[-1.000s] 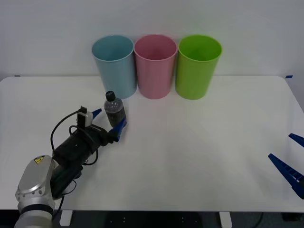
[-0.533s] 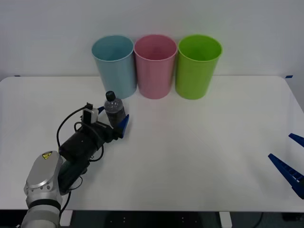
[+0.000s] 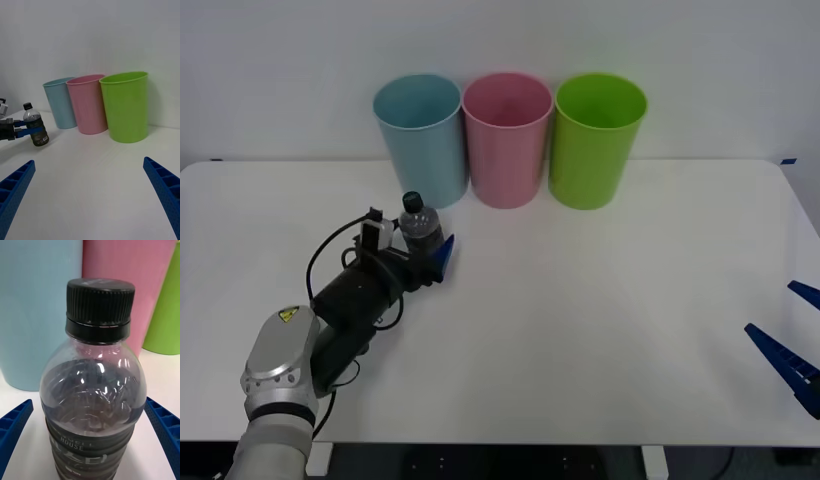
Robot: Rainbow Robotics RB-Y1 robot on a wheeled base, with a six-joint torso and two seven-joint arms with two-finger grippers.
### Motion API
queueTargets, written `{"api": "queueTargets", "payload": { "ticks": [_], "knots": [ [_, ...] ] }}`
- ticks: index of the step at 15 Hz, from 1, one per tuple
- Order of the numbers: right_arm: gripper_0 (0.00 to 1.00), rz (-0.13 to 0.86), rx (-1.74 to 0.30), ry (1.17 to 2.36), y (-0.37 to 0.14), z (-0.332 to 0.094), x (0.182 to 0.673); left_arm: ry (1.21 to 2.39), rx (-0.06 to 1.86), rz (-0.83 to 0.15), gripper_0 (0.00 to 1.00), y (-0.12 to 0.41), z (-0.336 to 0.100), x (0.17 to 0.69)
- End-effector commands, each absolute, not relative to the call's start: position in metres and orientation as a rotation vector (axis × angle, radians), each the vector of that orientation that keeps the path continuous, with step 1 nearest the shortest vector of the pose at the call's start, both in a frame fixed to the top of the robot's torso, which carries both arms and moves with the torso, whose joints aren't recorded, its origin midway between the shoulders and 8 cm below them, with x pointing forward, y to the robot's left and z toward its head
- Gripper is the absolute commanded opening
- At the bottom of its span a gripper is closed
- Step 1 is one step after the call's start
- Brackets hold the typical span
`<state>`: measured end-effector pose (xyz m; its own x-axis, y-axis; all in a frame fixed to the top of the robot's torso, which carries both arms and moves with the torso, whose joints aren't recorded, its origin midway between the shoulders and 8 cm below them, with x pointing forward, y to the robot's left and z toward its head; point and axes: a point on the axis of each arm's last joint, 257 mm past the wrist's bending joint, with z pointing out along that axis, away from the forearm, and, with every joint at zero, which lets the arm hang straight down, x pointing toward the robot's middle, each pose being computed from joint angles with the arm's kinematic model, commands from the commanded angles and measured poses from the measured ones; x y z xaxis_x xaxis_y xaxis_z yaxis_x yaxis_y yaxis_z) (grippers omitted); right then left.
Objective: Grasp the object on the table and drop it into the matching bin: aluminum can to the light blue bin, PET bottle to the pink bin.
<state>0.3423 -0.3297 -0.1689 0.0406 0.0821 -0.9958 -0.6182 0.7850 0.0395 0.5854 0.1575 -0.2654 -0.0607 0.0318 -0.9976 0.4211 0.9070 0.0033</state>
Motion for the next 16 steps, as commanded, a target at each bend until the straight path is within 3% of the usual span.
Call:
{"api": "queueTargets", "payload": {
  "ticks": [1, 2, 3, 4, 16],
  "knots": [
    [1.0, 0.567, -0.465, 1.441, -0.33, -0.169, 0.342, 1.61, 0.355, -0.329, 1.0, 0.158, -0.265, 0.586],
    [1.0, 0.567, -0.465, 1.441, -0.33, -0.169, 0.342, 1.61, 0.357, -0.33, 0.75, 0.157, -0.265, 0.586],
    [1.0, 0.567, -0.465, 1.441, -0.33, -0.169, 0.342, 1.61, 0.357, -0.327, 0.19, 0.157, -0.265, 0.586],
    [1.0, 0.567, -0.465, 1.441, -0.33, -0.169, 0.342, 1.61, 0.362, -0.324, 0.03, 0.157, -0.265, 0.586],
    [1.0, 0.567, -0.465, 1.441, -0.33, -0.169, 0.342, 1.6, 0.341, -0.345, 0.0, 0.167, -0.26, 0.586]
  ]
}}
